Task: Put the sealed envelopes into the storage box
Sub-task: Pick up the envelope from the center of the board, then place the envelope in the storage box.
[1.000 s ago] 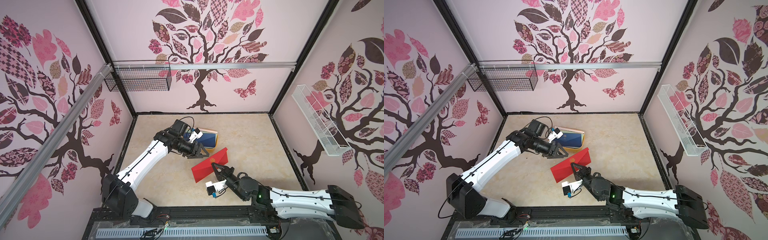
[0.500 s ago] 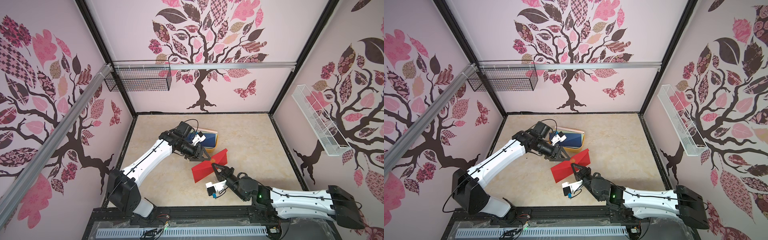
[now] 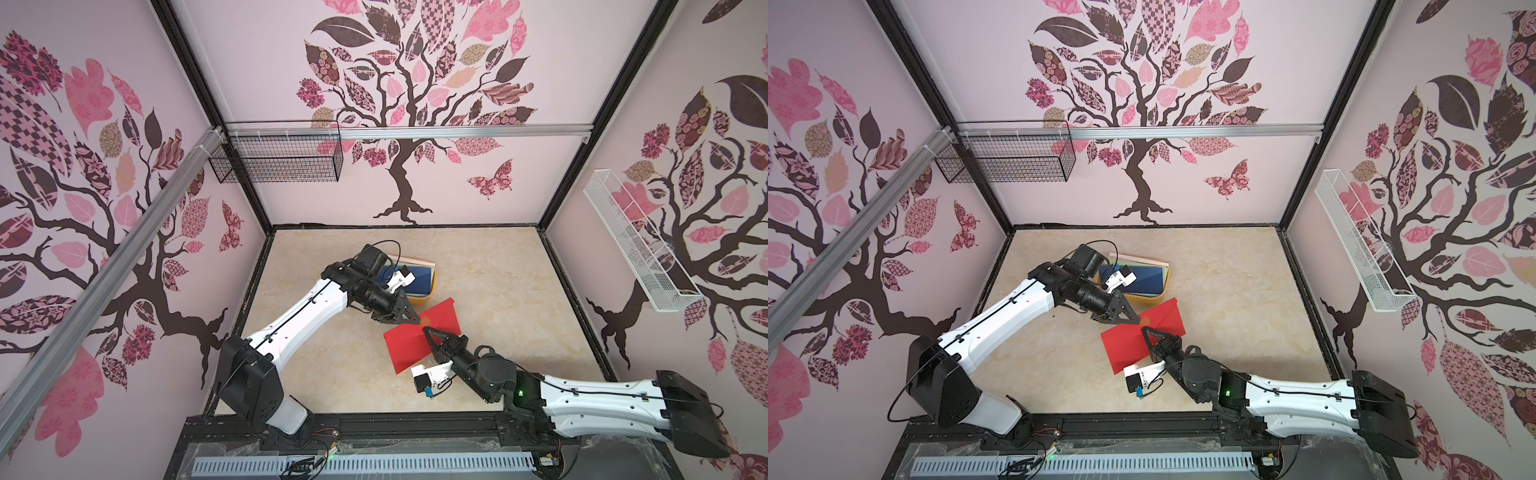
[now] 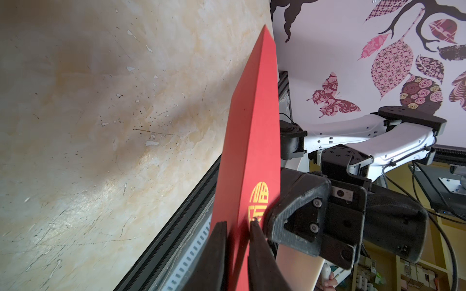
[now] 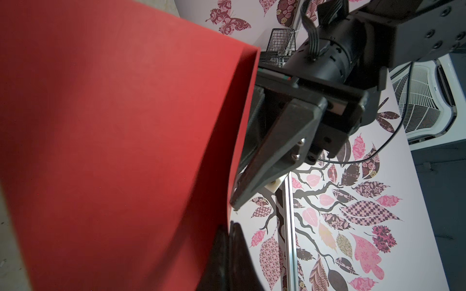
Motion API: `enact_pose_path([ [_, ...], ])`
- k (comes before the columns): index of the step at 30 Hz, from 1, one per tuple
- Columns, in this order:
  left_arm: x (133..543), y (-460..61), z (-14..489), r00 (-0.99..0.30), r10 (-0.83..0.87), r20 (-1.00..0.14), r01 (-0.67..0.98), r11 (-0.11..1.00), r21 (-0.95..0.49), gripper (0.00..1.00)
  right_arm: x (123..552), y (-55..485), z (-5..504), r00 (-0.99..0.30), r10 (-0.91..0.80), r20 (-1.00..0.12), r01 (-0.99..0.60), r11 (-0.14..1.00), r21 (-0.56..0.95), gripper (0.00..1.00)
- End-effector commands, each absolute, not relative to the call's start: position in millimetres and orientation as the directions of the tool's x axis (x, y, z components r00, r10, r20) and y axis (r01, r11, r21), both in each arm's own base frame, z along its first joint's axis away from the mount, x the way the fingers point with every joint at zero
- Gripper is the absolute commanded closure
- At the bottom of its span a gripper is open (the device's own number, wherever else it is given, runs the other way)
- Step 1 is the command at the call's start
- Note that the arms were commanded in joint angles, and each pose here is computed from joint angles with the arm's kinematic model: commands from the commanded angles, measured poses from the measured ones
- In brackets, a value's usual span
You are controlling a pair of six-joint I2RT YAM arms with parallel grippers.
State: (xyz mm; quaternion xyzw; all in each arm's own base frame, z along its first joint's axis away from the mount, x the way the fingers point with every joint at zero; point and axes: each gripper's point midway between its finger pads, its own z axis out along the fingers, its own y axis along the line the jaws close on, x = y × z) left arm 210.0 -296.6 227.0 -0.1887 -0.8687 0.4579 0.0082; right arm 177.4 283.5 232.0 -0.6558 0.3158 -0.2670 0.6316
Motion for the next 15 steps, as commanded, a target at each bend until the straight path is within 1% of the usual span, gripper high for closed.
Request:
enact_pose_path([
  [1, 210, -300, 237, -0.921, 0.347, -0.178, 0.34, 0.488, -0.804, 0.85, 176, 283, 247, 0.658, -0.75, -0.073, -0.068, 0.037, -0.997, 1.0],
  [5, 213, -300, 240, -0.917, 0.348, -0.193, 0.355, 0.495, -0.793, 0.91, 176, 283, 247, 0.658, -0.749, -0.078, -0.073, 0.04, -0.997, 1.0],
  [6, 215, -300, 240, -0.916, 0.348, -0.199, 0.361, 0.503, -0.785, 0.92, 176, 282, 246, 0.657, -0.75, -0.08, -0.077, 0.039, -0.996, 0.97],
  [7, 217, -299, 241, -0.914, 0.349, -0.209, 0.373, 0.512, -0.774, 0.93, 175, 282, 246, 0.658, -0.748, -0.086, -0.082, 0.043, -0.996, 0.86],
  [8, 219, -298, 242, -0.909, 0.351, -0.224, 0.389, 0.522, -0.759, 0.94, 175, 281, 245, 0.656, -0.749, -0.097, -0.096, 0.046, -0.994, 0.66],
  [10, 225, -295, 244, -0.897, 0.357, -0.26, 0.425, 0.539, -0.727, 0.96, 173, 278, 237, 0.652, -0.747, -0.13, -0.161, 0.031, -0.986, 0.22],
  [11, 230, -292, 244, -0.885, 0.362, -0.291, 0.456, 0.555, -0.696, 0.96, 170, 274, 235, 0.648, -0.744, -0.162, -0.205, 0.034, -0.978, 0.17],
  [12, 236, -289, 243, -0.873, 0.366, -0.321, 0.484, 0.579, -0.656, 0.97, 168, 272, 233, 0.644, -0.74, -0.194, -0.246, 0.039, -0.968, 0.15],
  [13, 244, -284, 242, -0.849, 0.383, -0.364, 0.528, 0.603, -0.597, 0.98, 162, 268, 229, 0.636, -0.73, -0.252, -0.323, 0.044, -0.945, 0.15],
  [15, 257, -276, 240, -0.771, 0.443, -0.457, 0.633, 0.611, -0.475, 1.0, 145, 262, 230, 0.62, -0.682, -0.387, -0.476, 0.064, -0.877, 0.15],
])
